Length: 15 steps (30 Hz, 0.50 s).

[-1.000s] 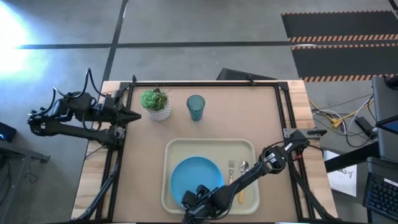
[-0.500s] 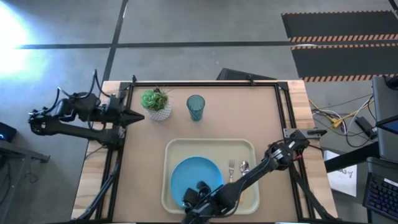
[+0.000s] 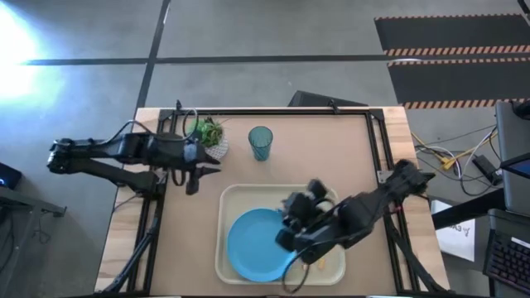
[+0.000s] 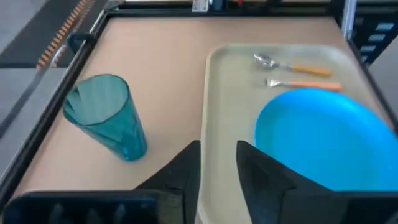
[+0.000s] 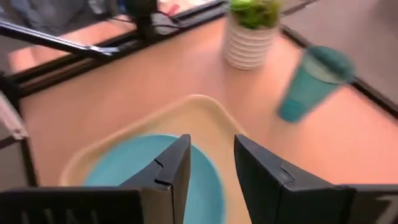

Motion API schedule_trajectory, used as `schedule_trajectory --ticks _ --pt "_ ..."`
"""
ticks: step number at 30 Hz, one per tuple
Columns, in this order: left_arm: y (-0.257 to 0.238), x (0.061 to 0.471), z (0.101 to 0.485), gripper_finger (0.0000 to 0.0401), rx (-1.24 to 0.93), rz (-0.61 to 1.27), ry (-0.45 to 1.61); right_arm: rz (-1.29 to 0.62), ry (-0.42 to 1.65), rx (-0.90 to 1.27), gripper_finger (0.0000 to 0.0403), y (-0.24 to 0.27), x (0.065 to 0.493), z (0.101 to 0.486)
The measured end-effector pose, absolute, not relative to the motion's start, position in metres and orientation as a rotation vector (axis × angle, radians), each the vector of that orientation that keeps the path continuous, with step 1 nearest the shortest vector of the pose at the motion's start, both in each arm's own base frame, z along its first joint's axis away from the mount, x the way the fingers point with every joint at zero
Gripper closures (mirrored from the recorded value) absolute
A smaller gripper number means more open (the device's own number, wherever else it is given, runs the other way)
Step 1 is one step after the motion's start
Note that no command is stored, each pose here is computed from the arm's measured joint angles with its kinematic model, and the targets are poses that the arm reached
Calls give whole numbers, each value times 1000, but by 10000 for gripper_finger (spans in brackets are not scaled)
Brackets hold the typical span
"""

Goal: Pick and place plate/cup/fork/spoon on tray
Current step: Put the blue cup on the gray tray to the top left of the blue plate

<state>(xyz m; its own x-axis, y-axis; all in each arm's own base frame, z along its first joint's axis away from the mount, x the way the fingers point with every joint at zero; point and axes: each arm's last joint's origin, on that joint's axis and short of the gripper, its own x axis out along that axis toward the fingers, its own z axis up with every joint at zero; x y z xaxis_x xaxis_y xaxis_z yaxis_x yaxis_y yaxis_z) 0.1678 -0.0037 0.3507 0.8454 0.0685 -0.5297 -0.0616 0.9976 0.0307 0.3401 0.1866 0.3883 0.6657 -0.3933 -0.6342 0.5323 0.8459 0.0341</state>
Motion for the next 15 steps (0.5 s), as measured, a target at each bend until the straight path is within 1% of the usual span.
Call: schedule_trajectory --ticks 3,6,10,15 --pt "-3 173 359 301 51 70 529 -616 714 244 291 175 321 391" --pt "-2 178 357 299 114 104 562 -698 757 256 295 170 313 386" --pt "4 184 355 299 165 217 582 -696 728 242 295 167 319 385" --pt "9 199 344 299 237 223 662 -695 658 249 290 159 328 392"
